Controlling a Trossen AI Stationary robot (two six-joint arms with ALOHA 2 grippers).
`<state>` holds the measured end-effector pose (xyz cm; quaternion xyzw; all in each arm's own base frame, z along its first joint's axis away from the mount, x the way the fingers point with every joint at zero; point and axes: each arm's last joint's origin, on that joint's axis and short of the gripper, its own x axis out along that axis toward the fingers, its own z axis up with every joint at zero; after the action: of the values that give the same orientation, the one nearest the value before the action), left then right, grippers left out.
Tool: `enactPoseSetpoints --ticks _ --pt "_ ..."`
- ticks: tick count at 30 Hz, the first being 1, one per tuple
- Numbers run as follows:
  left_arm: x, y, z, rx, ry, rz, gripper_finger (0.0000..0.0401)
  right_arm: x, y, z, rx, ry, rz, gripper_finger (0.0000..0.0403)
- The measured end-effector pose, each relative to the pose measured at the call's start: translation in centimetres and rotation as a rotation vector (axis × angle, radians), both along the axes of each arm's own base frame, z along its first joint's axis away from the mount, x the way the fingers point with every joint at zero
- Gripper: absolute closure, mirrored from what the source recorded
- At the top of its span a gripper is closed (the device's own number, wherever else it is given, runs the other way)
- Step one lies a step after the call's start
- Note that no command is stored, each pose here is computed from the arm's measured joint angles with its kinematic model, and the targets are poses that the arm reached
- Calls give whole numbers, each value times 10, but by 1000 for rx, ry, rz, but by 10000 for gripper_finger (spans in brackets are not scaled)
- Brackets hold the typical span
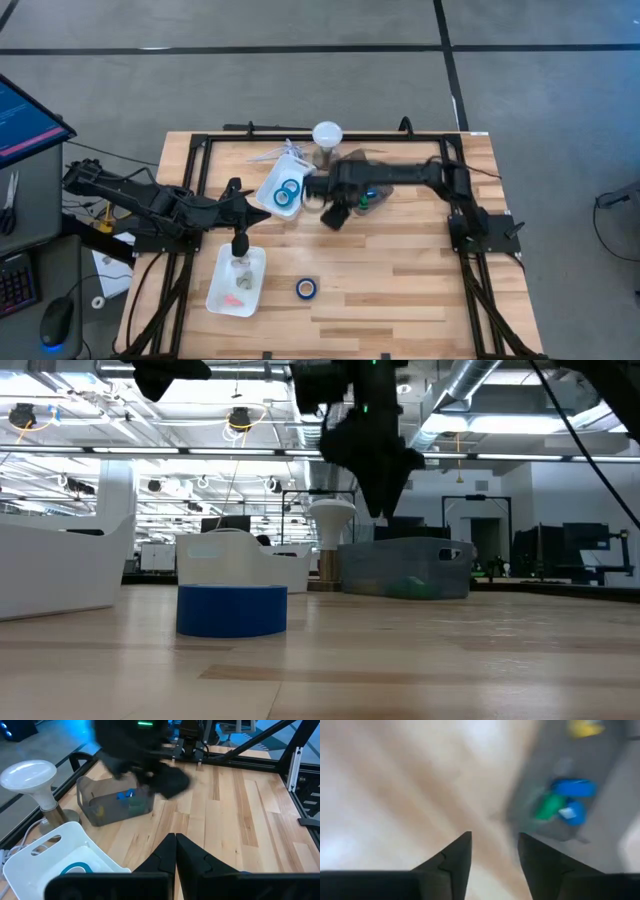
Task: Pick and place Stapler, Stapler remover, tape
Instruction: Put the dark blue tape into the top white bin
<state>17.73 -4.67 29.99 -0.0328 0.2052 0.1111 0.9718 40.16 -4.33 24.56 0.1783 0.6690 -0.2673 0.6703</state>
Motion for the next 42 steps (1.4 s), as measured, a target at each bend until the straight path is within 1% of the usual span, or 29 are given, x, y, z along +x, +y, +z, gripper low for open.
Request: enactPoseSetpoints --ticks 3,5,7,10,13,18,27,29,30,33,35,38,42 --pt "0 0 0 0 0 0 399 5 38 0 29 -34 86 263" --pt "0 0 0 0 0 0 399 12 61 0 50 -107 107 272" --pt "0 0 0 0 0 0 399 20 80 1 74 -210 96 281" --pt "0 0 0 0 0 0 399 32 99 5 176 -353 57 288" --pt "0 0 0 0 0 0 399 40 110 4 237 -433 5 289" --pt "0 0 0 1 0 0 399 37 122 2 250 -409 -56 284" --pt "0 0 0 1 2 0 399 31 139 1 227 -387 -138 246" --pt "0 0 -1 -4 8 -13 399 29 142 1 182 -390 -144 242" --pt "0 -1 -1 -14 12 -35 399 28 142 1 140 -396 -159 242" --pt "0 -5 -2 -68 33 -145 399 21 145 6 -35 -433 -216 251" --pt "3 -8 -4 -91 54 -196 399 14 146 16 -150 -476 -232 265" --pt "9 -11 -10 -90 88 -212 399 0 150 33 -277 -506 -223 299" --pt "28 -18 -28 -77 172 -202 399 -25 154 50 -413 -478 -212 372"
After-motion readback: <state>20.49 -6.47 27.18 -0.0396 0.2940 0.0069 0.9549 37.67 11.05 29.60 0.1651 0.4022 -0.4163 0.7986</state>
